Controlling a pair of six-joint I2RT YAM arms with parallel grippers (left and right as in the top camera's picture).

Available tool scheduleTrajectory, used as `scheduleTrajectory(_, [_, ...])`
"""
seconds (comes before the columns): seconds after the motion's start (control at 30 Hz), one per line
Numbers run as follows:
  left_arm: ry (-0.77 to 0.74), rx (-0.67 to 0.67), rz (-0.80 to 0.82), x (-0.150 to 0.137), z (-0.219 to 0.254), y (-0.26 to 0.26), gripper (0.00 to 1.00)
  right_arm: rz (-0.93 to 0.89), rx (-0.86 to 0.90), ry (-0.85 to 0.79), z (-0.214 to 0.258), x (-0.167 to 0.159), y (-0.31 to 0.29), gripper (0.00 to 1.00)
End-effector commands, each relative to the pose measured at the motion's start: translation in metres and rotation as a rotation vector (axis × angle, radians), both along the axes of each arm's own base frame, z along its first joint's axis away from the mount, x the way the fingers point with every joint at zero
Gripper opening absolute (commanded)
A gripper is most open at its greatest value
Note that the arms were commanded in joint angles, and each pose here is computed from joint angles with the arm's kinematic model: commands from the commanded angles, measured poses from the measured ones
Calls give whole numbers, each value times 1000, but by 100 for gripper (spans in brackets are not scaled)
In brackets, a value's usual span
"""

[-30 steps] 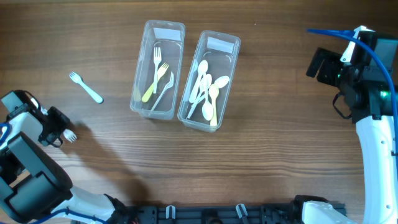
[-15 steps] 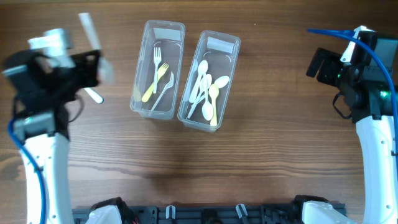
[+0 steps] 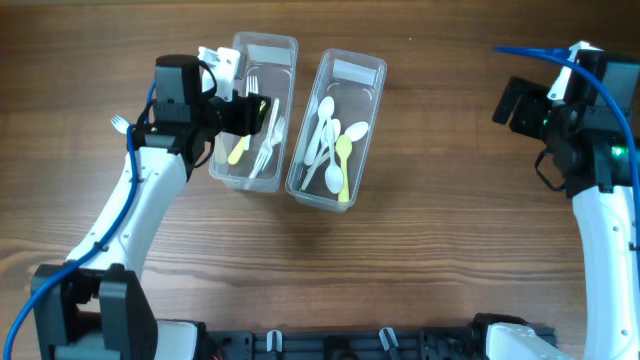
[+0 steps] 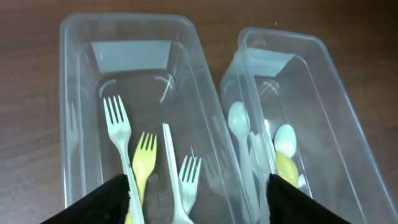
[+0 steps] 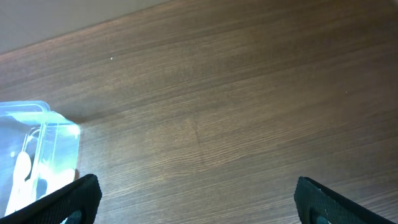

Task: Pack container
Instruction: 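Carry the white fork into the left container and release, then grasp the light-blue fork with the left gripper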

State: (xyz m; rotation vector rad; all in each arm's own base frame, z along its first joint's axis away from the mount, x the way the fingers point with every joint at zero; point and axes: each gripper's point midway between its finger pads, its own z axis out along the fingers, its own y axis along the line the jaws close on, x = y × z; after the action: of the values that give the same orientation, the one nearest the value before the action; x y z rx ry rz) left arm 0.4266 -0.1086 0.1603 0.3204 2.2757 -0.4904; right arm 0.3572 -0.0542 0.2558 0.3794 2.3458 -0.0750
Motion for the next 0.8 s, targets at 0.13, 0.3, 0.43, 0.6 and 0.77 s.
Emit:
scheduleTrajectory(0.13, [-314, -39, 127, -25, 131, 46, 84, 2, -25, -4, 3, 0, -2, 100])
scheduleTrajectory(0.3, [-411, -13, 222, -57, 174, 70, 99, 2, -25, -4, 3, 0, -2, 100])
scheduleTrajectory(0.43, [-179, -58, 955, -56, 119, 174, 90, 2, -25, -4, 3, 0, -2, 100])
scheduleTrajectory(0.6, [86, -37, 1210, -31, 10, 216, 95, 2, -25, -4, 3, 0, -2, 100])
scheduleTrajectory(0.77, [241, -59, 1350, -14, -84, 247, 93, 1, -25, -4, 3, 0, -2, 100])
